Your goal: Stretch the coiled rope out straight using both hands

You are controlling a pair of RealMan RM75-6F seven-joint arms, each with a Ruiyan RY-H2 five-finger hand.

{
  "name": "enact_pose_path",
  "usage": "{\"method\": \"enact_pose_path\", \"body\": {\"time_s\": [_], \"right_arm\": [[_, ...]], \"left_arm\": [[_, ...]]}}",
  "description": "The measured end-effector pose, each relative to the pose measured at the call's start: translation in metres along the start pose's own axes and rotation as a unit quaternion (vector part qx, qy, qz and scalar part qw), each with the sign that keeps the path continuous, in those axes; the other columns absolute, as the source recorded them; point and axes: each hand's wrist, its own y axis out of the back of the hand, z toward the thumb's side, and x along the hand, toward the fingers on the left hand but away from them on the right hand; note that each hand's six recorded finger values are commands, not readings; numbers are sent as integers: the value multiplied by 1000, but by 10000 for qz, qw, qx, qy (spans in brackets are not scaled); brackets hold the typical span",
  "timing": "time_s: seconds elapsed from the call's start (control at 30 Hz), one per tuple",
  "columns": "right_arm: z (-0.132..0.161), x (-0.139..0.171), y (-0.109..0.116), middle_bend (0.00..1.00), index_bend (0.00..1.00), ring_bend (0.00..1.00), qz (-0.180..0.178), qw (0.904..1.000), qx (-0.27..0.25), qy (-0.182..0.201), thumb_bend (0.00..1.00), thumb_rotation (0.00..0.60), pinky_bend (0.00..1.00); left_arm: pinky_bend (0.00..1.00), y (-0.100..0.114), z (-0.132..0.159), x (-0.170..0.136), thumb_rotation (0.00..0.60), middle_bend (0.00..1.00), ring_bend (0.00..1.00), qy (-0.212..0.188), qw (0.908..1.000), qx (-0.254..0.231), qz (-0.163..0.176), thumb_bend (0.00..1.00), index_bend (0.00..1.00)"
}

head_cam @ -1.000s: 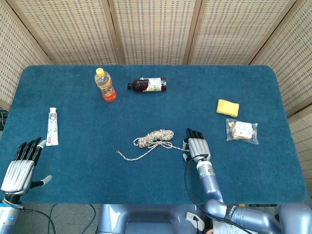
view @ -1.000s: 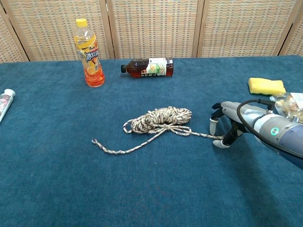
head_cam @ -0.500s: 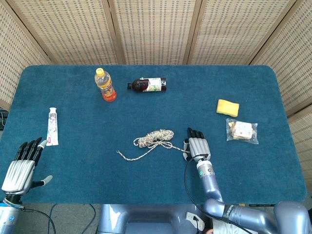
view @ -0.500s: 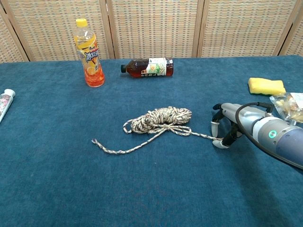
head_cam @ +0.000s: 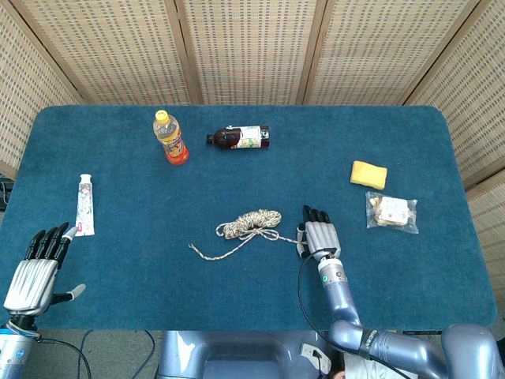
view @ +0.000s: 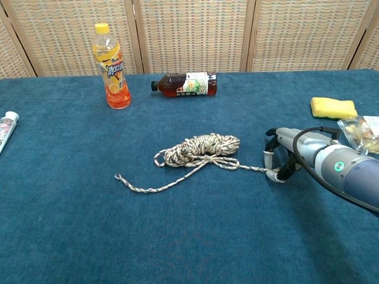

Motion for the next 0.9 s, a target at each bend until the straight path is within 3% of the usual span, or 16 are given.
{"method": "enact_pose_path", "body": {"time_s": [0.2, 0.33, 0.53, 0.9], "right_arm": [[2, 1, 1, 0, 642, 0, -52, 10000, 48, 50, 434, 600, 0], [4, 2, 4, 0, 647, 0, -162, 9997, 159, 121, 434, 600, 0], [8, 6, 7, 0, 647, 0, -273, 9990, 299, 183, 437, 600, 0], [14, 9, 9, 0, 647, 0, -337, 9980, 471, 243, 438, 600, 0]], "left_arm": [[0, -3, 5, 2, 600, 0, 0, -93, 9999, 61, -30, 0, 6], [0, -7, 13, 10, 600, 0, 0, -332, 9992, 220, 7, 0, 159], [0, -26, 38, 47, 600, 0, 0, -1115, 9930, 377, -114, 58, 356], [0, -53, 95, 113, 600, 0, 0, -2374, 9700, 479, -202, 185, 471]]}}
